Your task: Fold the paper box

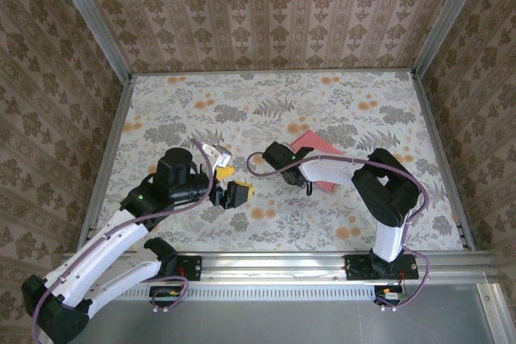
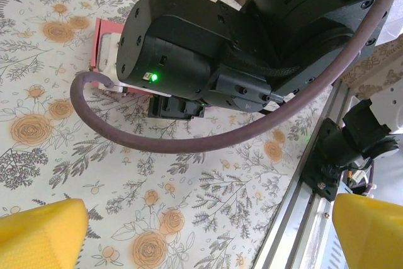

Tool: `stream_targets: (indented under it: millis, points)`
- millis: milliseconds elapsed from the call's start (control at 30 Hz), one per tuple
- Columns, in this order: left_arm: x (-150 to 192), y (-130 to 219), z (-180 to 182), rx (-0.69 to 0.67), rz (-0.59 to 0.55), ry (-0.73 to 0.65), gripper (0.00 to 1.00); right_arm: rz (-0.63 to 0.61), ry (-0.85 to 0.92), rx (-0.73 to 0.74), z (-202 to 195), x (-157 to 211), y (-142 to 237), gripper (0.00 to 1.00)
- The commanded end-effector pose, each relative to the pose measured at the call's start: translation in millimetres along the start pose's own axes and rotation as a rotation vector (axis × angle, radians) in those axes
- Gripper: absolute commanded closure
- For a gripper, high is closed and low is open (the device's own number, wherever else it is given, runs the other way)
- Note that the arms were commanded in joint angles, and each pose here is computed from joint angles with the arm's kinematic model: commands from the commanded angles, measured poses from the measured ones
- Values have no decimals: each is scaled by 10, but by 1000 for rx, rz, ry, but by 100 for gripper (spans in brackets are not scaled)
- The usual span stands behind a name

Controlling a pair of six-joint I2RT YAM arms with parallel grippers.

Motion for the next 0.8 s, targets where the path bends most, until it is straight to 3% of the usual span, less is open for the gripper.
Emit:
stream_targets:
  millis: [0,433,767]
  points:
    - [23,8,-2,-9,9,0,0,11,-13,-25,94,29,-26,35]
    - [37,12,12,-29,14,-2,0,-51,-60,-103,147,15,78,32]
    - [-19,276,23,-156,-58,-26,0,-175,-170,-156,49,7,288,29]
Point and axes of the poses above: each hand's point on the last joint's axis, 136 mm out from that joint toward the fingers, its own y axis back along the fingers, its own z axis along the line the jaws close on, x = y × z, the point moved 7 cm from there along y, back along the fingers, and after that the axes turned 5 degrees about y, right-handed, at the moved point
